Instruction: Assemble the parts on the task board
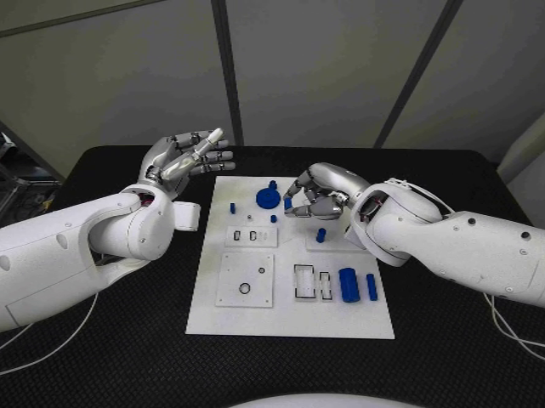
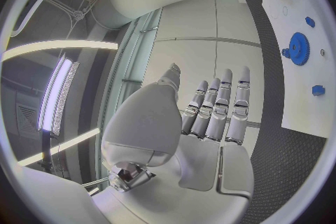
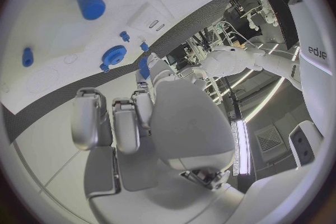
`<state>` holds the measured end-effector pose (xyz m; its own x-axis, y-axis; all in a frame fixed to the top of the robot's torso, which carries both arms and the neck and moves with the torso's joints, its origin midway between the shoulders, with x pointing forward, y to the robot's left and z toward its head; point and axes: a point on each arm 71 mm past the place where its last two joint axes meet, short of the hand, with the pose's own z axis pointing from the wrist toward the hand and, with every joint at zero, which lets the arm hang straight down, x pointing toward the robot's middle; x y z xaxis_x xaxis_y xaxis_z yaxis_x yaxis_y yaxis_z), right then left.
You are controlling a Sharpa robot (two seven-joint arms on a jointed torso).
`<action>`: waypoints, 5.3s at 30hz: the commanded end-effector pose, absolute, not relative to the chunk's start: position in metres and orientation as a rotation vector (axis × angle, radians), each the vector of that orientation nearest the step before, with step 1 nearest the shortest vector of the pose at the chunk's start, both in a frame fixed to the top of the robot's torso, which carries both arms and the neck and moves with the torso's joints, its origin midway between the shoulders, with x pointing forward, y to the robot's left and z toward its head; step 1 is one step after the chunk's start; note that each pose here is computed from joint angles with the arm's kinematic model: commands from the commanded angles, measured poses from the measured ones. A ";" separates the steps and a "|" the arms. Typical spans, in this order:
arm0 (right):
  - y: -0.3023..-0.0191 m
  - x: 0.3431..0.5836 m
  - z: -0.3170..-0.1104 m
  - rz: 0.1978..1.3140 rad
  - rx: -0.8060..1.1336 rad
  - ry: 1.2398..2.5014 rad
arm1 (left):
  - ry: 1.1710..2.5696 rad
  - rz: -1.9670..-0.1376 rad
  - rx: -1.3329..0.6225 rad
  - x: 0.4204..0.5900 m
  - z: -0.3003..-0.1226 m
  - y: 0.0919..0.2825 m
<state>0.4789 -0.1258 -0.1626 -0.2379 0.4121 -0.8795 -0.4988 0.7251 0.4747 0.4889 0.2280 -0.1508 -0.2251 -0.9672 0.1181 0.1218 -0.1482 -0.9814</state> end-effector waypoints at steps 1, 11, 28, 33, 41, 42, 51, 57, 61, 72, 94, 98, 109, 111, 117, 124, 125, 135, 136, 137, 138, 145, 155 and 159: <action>-0.117 0.480 -0.164 0.789 -0.131 1.620 | 1.196 -1.546 -1.078 0.490 -0.150 0.227; -0.090 0.481 -0.167 0.773 -0.194 1.631 | 1.197 -1.547 -1.079 0.491 -0.150 0.225; -0.069 0.478 -0.183 0.735 -0.261 1.653 | 1.202 -1.554 -1.079 0.492 -0.151 0.222; -0.067 0.477 -0.190 0.729 -0.268 1.670 | 1.202 -1.554 -1.079 0.492 -0.151 0.221; -0.065 0.474 -0.200 0.722 -0.277 1.691 | 1.203 -1.556 -1.079 0.492 -0.151 0.221; -0.065 0.474 -0.200 0.721 -0.278 1.692 | 1.203 -1.556 -1.079 0.492 -0.151 0.221; -0.061 0.473 -0.205 0.727 -0.283 1.701 | 1.205 -1.557 -1.080 0.493 -0.151 0.221; -0.060 0.472 -0.207 0.730 -0.282 1.703 | 1.206 -1.556 -1.081 0.493 -0.151 0.221; -0.059 0.473 -0.208 0.731 -0.283 1.705 | 1.207 -1.557 -1.081 0.493 -0.151 0.221; -0.058 0.473 -0.211 0.721 -0.286 1.722 | 1.209 -1.558 -1.082 0.493 -0.152 0.220; -0.061 0.475 -0.215 0.668 -0.319 1.750 | 1.212 -1.558 -1.083 0.493 -0.152 0.220; -0.061 0.475 -0.215 0.667 -0.318 1.754 | 1.213 -1.558 -1.083 0.493 -0.152 0.220; -0.062 0.475 -0.216 0.658 -0.319 1.763 | 1.212 -1.557 -1.083 0.493 -0.152 0.221; -0.062 0.475 -0.216 0.658 -0.319 1.763 | 1.212 -1.557 -1.083 0.493 -0.152 0.221; -0.062 0.475 -0.216 0.660 -0.318 1.760 | 1.212 -1.557 -1.083 0.493 -0.152 0.221; -0.063 0.475 -0.216 0.659 -0.318 1.760 | 1.212 -1.557 -1.084 0.493 -0.152 0.221; -0.063 0.475 -0.216 0.659 -0.317 1.760 | 1.212 -1.557 -1.084 0.493 -0.152 0.221; -0.063 0.475 -0.215 0.654 -0.310 1.759 | 1.211 -1.556 -1.083 0.493 -0.152 0.221; -0.063 0.475 -0.215 0.654 -0.309 1.758 | 1.211 -1.556 -1.083 0.493 -0.152 0.221; -0.063 0.475 -0.215 0.654 -0.309 1.757 | 1.211 -1.556 -1.084 0.493 -0.152 0.221; -0.063 0.475 -0.215 0.655 -0.308 1.755 | 1.211 -1.556 -1.084 0.493 -0.152 0.221; -0.063 0.475 -0.213 0.672 -0.295 1.725 | 1.212 -1.556 -1.084 0.494 -0.152 0.221; -0.062 0.470 -0.207 0.730 -0.266 1.646 | 1.211 -1.551 -1.086 0.494 -0.153 0.222; -0.065 0.468 -0.204 0.755 -0.249 1.600 | 1.211 -1.548 -1.087 0.495 -0.153 0.223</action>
<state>0.4682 -0.0654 -0.2108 -0.2434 0.2046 -0.9481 -0.5453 0.7796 0.3082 0.4946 0.2240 -0.1547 -0.2327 -0.9648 0.1227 0.1061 -0.1506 -0.9829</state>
